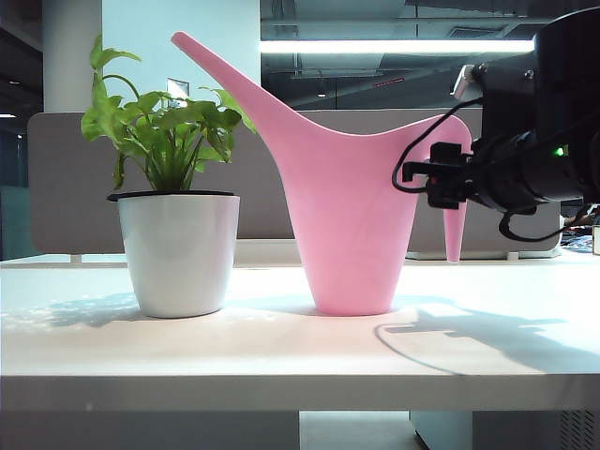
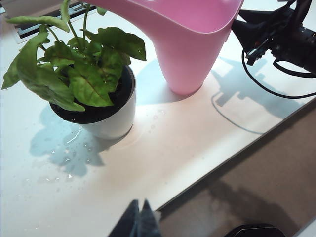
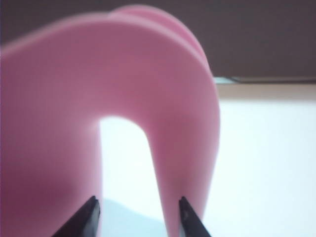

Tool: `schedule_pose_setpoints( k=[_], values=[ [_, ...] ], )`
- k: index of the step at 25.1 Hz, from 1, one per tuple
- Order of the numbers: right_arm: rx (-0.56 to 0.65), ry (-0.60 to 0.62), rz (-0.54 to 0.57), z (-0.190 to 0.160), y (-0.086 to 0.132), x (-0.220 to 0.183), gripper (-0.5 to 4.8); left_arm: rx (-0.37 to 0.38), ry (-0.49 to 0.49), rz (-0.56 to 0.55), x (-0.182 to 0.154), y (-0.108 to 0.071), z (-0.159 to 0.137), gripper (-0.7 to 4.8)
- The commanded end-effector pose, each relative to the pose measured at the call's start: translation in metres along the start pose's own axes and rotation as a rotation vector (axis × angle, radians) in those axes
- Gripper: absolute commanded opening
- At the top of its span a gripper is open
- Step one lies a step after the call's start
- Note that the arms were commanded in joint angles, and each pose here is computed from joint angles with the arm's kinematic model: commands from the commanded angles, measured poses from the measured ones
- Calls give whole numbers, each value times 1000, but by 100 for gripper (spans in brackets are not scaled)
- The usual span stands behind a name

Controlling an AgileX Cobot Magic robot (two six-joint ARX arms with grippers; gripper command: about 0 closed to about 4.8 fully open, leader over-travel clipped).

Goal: Pick up the watering can from the table, water the potted plant, and put the can back.

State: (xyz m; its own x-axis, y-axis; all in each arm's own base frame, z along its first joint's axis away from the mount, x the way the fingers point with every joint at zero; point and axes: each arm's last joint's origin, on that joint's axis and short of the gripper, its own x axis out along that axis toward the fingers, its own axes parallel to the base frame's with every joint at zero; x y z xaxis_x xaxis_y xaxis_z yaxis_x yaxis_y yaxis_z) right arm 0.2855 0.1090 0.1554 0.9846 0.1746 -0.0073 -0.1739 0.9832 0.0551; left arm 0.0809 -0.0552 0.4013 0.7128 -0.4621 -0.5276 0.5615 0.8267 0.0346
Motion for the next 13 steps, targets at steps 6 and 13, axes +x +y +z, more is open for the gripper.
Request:
schedule_pose_setpoints(
  k=[6, 13],
  values=[
    [-29, -19, -64, 3, -8, 2, 225, -6, -10, -4, -1, 0, 1, 3],
    [-36, -17, 12, 4, -27, 5, 232, -6, -10, -4, -1, 0, 1, 3]
  ],
)
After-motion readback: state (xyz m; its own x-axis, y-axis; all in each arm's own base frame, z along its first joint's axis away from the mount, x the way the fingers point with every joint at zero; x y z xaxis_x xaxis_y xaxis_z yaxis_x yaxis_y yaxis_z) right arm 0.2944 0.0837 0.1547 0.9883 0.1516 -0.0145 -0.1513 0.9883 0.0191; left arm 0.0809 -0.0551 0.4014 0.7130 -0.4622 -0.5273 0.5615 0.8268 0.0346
